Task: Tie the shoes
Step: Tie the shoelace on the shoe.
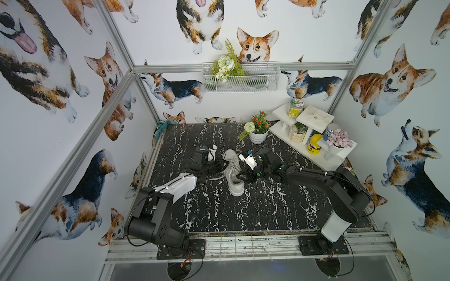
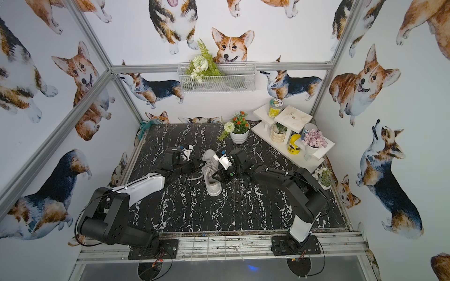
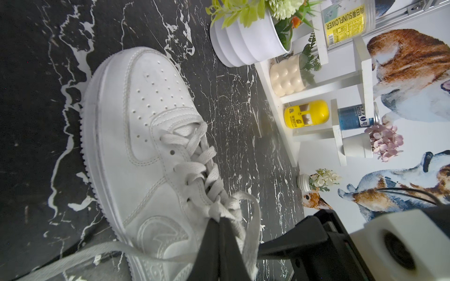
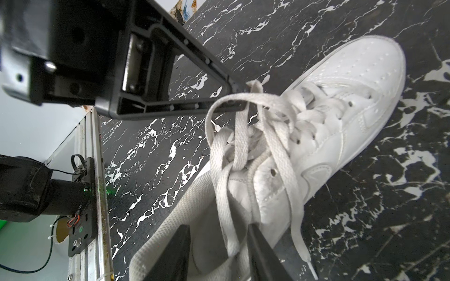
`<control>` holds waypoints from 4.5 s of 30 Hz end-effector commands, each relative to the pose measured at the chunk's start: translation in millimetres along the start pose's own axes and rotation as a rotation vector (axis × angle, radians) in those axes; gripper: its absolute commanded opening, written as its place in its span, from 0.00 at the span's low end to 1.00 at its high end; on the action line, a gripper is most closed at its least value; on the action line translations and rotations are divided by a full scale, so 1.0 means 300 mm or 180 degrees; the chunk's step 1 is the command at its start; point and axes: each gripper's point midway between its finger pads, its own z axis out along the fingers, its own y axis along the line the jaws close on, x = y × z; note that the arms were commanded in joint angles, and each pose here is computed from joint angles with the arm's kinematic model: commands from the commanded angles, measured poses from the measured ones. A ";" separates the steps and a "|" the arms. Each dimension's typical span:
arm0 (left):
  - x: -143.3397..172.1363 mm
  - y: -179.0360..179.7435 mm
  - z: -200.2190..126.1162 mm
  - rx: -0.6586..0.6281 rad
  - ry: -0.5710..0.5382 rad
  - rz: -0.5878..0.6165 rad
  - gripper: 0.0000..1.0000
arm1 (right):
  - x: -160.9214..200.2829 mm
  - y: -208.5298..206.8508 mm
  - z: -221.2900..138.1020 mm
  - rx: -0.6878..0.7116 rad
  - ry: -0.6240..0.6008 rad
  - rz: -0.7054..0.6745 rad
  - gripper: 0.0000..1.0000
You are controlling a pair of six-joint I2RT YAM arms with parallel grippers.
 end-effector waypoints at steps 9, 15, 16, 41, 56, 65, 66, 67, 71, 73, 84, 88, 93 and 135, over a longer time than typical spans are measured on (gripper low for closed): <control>-0.007 -0.014 -0.002 0.0075 -0.0018 0.0044 0.00 | 0.000 -0.014 0.030 0.0008 0.0065 0.0042 0.30; -0.013 -0.014 -0.008 0.0075 -0.0035 0.0050 0.00 | -0.028 -0.018 -0.003 0.0111 0.0009 -0.0023 0.00; -0.014 -0.015 -0.009 0.0075 -0.0038 0.0057 0.00 | -0.038 -0.019 -0.013 0.0121 -0.0016 -0.0027 0.00; -0.054 0.060 -0.078 -0.0297 -0.0230 0.0110 0.00 | -0.214 -0.182 -0.092 0.0673 -0.0104 -0.0233 0.00; -0.046 0.171 -0.162 -0.0545 -0.0344 -0.0017 0.00 | -0.211 -0.289 -0.132 0.1024 -0.0101 -0.0134 0.00; -0.054 0.198 -0.188 -0.0570 -0.0379 -0.0063 0.00 | -0.181 -0.341 -0.155 0.1205 -0.0061 -0.0024 0.00; -0.054 0.201 -0.189 -0.0573 -0.0383 -0.0064 0.00 | -0.174 -0.349 -0.159 0.1232 -0.0048 -0.0003 0.00; -0.054 0.204 -0.191 -0.0575 -0.0387 -0.0068 0.00 | -0.167 -0.357 -0.163 0.1255 -0.0041 0.0022 0.00; -0.056 0.213 -0.198 -0.0591 -0.0398 -0.0083 0.00 | -0.144 -0.379 -0.177 0.1331 -0.0037 0.0097 0.00; -0.057 0.219 -0.203 -0.0599 -0.0404 -0.0093 0.00 | -0.134 -0.395 -0.186 0.1363 -0.0047 0.0159 0.00; -0.062 0.230 -0.215 -0.0618 -0.0432 -0.0106 0.00 | -0.110 -0.416 -0.217 0.1337 -0.0166 0.0337 0.00; -0.063 0.211 -0.210 -0.0527 -0.0412 -0.0079 0.00 | -0.128 -0.330 -0.183 0.0935 -0.0223 0.0078 0.00; -0.070 0.168 -0.208 -0.0356 -0.0405 0.0000 0.00 | -0.119 -0.284 -0.133 0.0780 -0.0123 -0.0105 0.00; -0.135 -0.038 -0.269 -0.0233 -0.0492 0.1150 0.59 | 0.054 -0.198 -0.338 0.0990 0.0181 -0.0694 0.44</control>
